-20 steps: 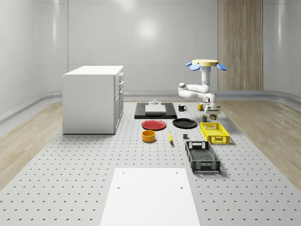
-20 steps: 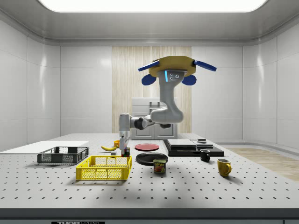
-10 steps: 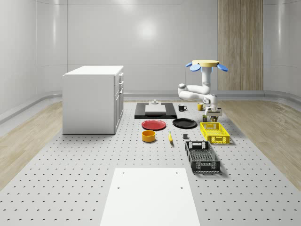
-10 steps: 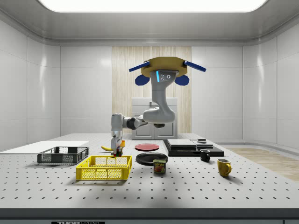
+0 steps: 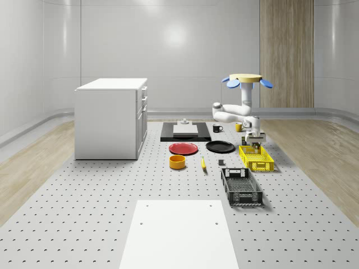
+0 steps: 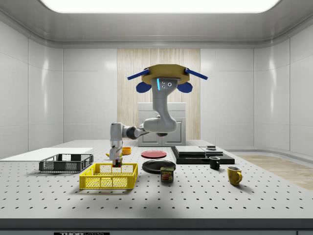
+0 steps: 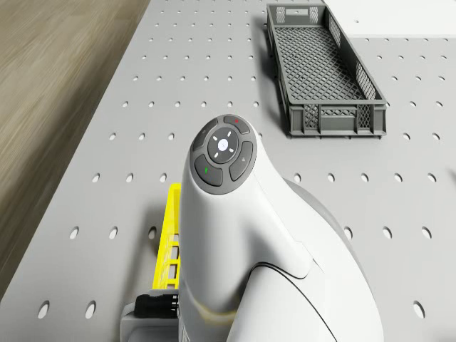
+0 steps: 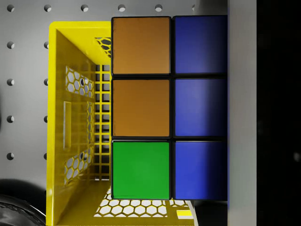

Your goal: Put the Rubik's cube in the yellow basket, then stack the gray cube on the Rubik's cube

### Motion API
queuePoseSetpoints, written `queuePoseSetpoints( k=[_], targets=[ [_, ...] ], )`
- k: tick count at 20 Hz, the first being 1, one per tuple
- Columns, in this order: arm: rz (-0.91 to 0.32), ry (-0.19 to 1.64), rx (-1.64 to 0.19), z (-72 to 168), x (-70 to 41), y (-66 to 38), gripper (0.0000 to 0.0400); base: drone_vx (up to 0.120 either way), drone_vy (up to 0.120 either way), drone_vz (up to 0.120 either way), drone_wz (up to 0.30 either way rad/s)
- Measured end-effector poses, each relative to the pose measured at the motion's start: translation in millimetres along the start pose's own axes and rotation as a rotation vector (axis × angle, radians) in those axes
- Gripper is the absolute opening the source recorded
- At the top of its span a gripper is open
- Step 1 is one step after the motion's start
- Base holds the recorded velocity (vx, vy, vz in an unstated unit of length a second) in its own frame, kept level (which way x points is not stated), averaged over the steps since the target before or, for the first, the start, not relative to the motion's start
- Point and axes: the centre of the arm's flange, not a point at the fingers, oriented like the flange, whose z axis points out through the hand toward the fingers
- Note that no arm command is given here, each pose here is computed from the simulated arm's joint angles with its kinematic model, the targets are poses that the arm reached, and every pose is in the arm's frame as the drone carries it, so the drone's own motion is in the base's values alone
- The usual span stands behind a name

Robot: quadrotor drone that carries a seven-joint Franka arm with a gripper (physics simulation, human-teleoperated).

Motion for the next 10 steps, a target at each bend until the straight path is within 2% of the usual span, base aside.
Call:
queuePoseSetpoints(
  k=[1,2,3,7,10],
  targets=[
    [0.000,0.000,0.000,0.0,0.0,0.0,0.0325,0.000,-0.120,-0.120,0.000],
    [0.000,0.000,0.000,0.0,0.0,0.0,0.0325,0.000,-0.120,0.000,0.000],
    [0.000,0.000,0.000,0.0,0.0,0.0,0.0325,0.000,0.000,0.000,0.000],
    [0.000,0.000,0.000,0.0,0.0,0.0,0.0325,0.120,0.000,0.000,0.000],
    [0.000,0.000,0.000,3.2,0.0,0.0,0.0325,0.013,0.000,0.000,0.000]
  ],
)
